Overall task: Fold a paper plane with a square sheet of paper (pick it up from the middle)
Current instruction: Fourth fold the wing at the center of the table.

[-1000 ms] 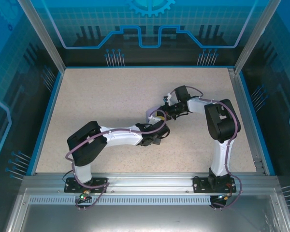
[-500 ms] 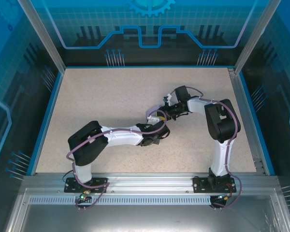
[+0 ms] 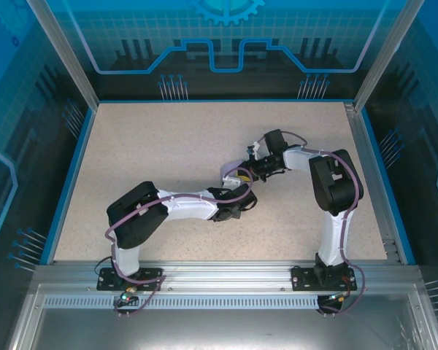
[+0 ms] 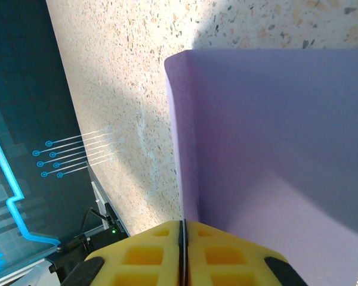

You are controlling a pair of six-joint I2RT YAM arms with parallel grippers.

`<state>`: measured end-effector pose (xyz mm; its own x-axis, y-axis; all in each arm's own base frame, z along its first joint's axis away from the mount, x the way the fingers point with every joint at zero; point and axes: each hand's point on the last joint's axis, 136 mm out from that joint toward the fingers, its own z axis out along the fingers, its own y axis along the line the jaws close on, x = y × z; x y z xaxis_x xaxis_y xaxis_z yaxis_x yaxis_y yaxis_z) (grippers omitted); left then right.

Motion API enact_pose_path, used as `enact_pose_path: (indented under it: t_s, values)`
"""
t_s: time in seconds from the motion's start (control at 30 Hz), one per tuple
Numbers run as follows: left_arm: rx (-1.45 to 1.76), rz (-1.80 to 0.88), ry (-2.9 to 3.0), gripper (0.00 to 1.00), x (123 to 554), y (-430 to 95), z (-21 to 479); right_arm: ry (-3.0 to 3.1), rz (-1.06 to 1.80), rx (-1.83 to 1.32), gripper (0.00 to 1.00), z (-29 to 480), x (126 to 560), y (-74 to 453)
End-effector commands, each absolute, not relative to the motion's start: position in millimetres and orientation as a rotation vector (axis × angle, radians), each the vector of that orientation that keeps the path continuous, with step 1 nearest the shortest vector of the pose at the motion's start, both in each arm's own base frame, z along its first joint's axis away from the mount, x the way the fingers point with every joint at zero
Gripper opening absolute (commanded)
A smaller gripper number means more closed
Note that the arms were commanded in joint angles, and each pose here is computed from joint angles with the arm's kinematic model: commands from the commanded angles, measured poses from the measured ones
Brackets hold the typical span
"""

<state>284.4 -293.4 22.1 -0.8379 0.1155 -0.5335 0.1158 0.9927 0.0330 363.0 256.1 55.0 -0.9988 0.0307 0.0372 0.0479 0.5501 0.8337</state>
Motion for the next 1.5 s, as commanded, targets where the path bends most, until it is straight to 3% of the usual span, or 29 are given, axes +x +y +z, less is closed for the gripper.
enact_pose_path:
  t_s: [0.0, 0.23, 0.5, 0.7, 0.83, 0.97, 1.07, 1.23, 1.47]
  values:
    - [0.155, 0.032, 2.549, 0.24, 287, -289, 21, -2.746, -1.49, -0.094, 0.1, 66, 365, 252]
    - [0.151, 0.005, 2.541, 0.23, 287, -292, 24, -2.748, -1.476, -0.097, 0.1, 64, 364, 252]
    - [0.133, -0.011, 2.556, 0.06, 287, -289, 20, -2.762, -1.469, -0.094, 0.15, 69, 364, 251]
    - [0.087, -0.107, 2.572, 0.0, 286, -283, 19, -2.857, -1.432, -0.116, 0.33, 85, 366, 232]
    - [0.144, -0.364, 2.56, 0.0, 283, -292, 25, -2.938, -1.437, -0.169, 0.46, 100, 365, 205]
    - [0.174, -0.679, 2.558, 0.0, 280, -299, 32, -2.998, -1.444, -0.122, 0.48, 109, 355, 195]
    - [0.183, -0.898, 2.568, 0.0, 280, -304, 36, -2.989, -1.479, -0.097, 0.43, 109, 345, 200]
    - [0.151, -1.073, 2.591, 0.0, 281, -304, 31, -2.967, -1.488, -0.05, 0.17, 101, 329, 221]
    - [0.054, -1.206, 2.614, 0.0, 282, -296, 19, -2.92, -1.514, 0.007, 0.09, 94, 324, 262]
